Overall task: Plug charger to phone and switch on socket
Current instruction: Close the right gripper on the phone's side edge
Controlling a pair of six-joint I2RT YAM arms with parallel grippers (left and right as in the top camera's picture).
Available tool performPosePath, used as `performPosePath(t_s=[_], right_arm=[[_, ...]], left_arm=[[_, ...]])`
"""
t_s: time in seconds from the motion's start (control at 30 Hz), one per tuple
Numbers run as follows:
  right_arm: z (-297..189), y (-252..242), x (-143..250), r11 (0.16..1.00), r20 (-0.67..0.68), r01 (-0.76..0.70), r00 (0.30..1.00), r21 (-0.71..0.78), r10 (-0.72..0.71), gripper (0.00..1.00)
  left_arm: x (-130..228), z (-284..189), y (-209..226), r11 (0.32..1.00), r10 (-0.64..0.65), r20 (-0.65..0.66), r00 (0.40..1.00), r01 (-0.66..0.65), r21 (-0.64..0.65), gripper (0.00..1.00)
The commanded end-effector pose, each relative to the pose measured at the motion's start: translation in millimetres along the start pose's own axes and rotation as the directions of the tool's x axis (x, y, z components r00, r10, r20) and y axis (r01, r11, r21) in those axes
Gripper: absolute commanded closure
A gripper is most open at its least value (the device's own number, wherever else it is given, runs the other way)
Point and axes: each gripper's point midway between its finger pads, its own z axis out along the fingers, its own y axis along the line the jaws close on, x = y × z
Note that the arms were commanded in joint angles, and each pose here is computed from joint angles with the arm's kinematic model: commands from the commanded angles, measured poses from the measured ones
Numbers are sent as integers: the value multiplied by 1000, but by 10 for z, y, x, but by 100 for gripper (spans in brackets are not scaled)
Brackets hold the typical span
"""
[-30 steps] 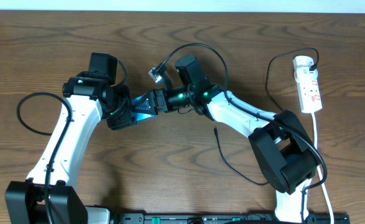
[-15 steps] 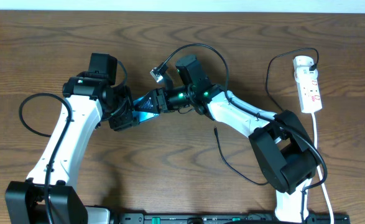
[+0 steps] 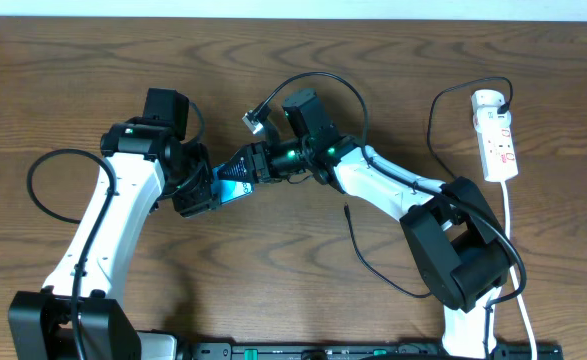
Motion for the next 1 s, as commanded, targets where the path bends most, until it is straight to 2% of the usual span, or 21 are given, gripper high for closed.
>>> performPosePath(t_s=[0.0,0.17,0.43,0.63,0.97], right_arm=[[29,73,4,1000,-4,-12,1000,-6,12,39],[46,85,19,999,-8,-46,999,-7,46,39],[97,122,70,998,-25,-59,998,-12,59,34],[97,122,71,998,-25,-60,998,-12,59,37],[112,131,84,998,-28,-57,998,-12,57,42]], left_arm=[[-22,-41,-2,1000,-7,15,1000,6,18,93],[-63,-43,-20,1000,11,40,999,-13,28,93],[-83,-41,-21,999,13,56,998,-15,31,93],[-93,-31,-19,998,38,102,994,-42,44,93],[-77,-18,-9,998,42,104,994,-47,40,93]])
